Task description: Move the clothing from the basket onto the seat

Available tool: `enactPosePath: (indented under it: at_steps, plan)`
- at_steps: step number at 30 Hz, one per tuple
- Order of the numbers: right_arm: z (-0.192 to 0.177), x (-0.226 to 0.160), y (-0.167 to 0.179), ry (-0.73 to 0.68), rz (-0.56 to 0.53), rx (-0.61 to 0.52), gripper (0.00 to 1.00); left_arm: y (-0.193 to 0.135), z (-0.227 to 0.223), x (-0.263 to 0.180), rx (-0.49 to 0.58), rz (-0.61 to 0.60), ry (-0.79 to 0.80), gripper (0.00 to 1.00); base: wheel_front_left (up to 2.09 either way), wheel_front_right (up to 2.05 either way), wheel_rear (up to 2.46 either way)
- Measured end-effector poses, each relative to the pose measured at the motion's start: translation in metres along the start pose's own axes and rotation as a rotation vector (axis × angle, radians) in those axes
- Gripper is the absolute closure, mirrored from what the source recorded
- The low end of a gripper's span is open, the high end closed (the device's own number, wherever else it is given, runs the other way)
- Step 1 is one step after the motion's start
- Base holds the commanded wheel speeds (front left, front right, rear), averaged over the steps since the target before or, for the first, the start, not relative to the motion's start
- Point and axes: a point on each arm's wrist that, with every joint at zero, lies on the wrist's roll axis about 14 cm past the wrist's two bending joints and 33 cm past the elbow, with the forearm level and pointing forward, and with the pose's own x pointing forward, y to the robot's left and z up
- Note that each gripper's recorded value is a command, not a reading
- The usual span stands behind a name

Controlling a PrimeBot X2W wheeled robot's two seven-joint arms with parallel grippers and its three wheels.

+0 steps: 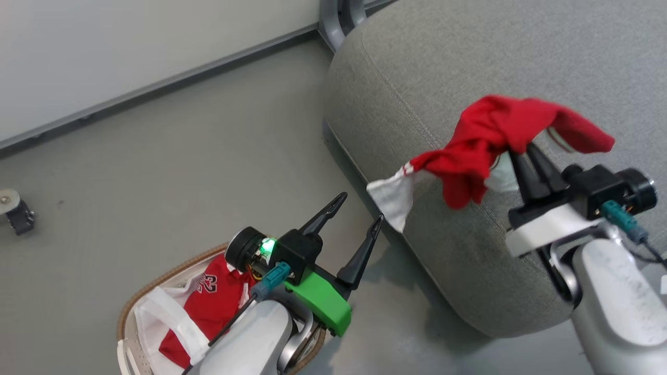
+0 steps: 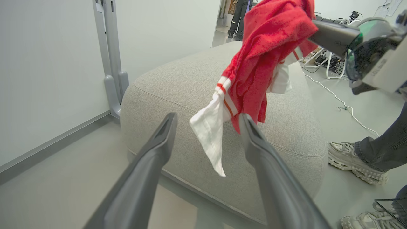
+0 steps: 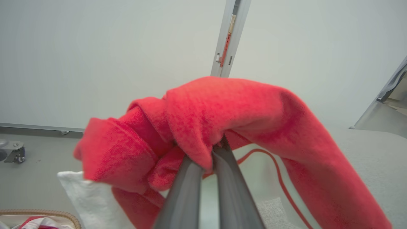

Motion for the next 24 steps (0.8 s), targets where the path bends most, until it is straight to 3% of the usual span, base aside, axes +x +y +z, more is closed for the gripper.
enactPosePath:
  at_steps: [8,14,24]
  plan:
    - [0.022,0.065,-0.054,-0.028,-0.026,-0.272,1.00,0.031,-0.027,0.009,-0.045,-0.002,0.028,0.00,0.00,0.00,0.00]
    - [0.018,0.117,-0.083,-0.002,-0.057,-0.407,1.00,0.060,-0.057,0.007,-0.087,0.023,0.062,0.00,0.00,0.00,0.00]
    - [-0.038,0.164,-0.124,0.144,-0.145,-0.508,1.00,0.106,-0.101,-0.004,-0.141,0.092,0.098,0.00,0.00,0.00,0.00]
